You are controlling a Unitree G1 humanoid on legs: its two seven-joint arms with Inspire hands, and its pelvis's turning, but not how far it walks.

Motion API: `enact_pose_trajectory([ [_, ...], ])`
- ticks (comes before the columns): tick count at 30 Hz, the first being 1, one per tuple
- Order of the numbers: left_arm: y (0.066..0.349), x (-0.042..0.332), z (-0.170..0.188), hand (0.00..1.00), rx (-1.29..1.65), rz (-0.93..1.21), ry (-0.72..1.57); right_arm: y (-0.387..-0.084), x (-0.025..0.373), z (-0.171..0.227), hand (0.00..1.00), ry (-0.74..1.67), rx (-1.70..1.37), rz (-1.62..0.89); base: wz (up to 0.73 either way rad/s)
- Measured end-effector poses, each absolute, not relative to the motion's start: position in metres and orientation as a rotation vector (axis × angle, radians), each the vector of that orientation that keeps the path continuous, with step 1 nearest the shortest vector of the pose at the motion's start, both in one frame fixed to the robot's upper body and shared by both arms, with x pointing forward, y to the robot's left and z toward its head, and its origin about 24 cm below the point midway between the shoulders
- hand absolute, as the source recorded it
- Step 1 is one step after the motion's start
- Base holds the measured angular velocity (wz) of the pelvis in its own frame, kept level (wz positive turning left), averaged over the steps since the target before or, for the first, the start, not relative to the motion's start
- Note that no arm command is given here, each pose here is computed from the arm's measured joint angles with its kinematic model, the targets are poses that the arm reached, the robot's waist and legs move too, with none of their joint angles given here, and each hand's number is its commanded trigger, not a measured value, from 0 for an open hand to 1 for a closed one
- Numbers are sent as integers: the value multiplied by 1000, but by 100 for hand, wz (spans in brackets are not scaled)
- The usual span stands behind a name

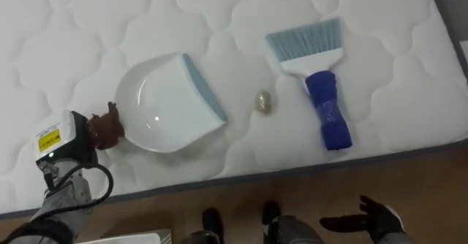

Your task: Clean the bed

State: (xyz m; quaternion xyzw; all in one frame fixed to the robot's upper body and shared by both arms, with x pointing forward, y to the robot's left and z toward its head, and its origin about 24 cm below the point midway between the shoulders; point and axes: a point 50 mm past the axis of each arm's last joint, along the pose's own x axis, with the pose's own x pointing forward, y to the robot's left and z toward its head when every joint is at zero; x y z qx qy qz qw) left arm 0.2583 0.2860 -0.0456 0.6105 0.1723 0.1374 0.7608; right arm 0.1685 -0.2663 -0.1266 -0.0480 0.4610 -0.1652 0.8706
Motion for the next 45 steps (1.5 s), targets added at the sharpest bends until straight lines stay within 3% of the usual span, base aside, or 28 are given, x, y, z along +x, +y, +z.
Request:
enact_pose_trajectory([
  [14,280,252,-50,100,1426,248,300,-276,218,-91,0,731,-38,-536,-5],
  [37,282,248,-52,100,1434,273,289,-259,243,-62,0,545,-282,-691,-8],
  [45,281,250,-52,100,1427,247,304,-239,288,8,0,60,-354,-618,7],
])
